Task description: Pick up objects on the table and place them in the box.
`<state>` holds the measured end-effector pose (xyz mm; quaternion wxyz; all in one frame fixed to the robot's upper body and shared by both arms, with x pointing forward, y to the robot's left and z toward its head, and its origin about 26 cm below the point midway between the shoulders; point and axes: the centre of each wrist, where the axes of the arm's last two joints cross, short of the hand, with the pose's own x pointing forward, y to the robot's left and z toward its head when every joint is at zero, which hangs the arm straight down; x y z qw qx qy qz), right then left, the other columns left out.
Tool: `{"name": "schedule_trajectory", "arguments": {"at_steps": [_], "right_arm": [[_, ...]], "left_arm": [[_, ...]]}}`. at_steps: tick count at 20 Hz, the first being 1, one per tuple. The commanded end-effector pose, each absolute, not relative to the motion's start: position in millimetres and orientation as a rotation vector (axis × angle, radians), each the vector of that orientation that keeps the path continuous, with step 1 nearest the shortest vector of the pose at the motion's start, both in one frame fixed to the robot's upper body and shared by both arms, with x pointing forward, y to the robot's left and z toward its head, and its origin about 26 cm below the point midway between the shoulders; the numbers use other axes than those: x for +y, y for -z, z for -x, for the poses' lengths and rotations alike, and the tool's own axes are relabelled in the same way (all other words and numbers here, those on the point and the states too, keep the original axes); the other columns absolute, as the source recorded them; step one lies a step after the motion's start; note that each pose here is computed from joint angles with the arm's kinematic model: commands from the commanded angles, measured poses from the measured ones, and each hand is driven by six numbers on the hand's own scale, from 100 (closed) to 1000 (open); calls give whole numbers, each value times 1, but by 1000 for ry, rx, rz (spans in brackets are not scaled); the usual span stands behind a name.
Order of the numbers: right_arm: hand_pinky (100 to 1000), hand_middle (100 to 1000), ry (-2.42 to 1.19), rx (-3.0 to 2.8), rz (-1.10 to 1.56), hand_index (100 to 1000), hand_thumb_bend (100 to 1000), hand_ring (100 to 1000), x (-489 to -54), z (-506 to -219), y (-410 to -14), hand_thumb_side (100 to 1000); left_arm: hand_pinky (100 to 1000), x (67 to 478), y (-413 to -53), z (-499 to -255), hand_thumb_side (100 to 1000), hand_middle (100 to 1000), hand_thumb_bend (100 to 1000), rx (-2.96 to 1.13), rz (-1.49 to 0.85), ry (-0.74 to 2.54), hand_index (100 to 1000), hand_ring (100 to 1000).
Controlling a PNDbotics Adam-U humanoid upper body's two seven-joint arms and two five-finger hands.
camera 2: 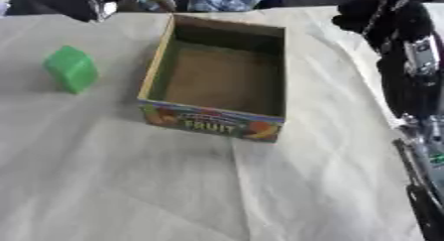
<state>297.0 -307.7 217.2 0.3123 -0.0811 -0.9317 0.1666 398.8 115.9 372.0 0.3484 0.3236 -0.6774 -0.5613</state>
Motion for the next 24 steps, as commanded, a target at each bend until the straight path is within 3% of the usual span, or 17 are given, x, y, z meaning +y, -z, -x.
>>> {"name": "schedule_trajectory", "arguments": {"at_steps": [1, 10, 24], "right_arm": [[812, 708, -453, -2501, 192, 970, 396, 741, -304, -295, -228, 1000], [813, 708, -427, -2552, 101, 968, 400, 743, -292, -300, -239, 1000], [812, 706, -406, -2558, 80, 969, 401, 742, -289, -301, -239, 1000]], "left_arm": [[100, 111, -386, -392, 122, 1000, 100, -1830, -878, 1430, 324, 276], [100, 56, -356, -396, 100, 1000, 100, -1891, -931, 1367, 321, 282], [100, 34, -282, -426, 100, 1000, 100, -1801, -1163, 1318, 333, 296]]}}
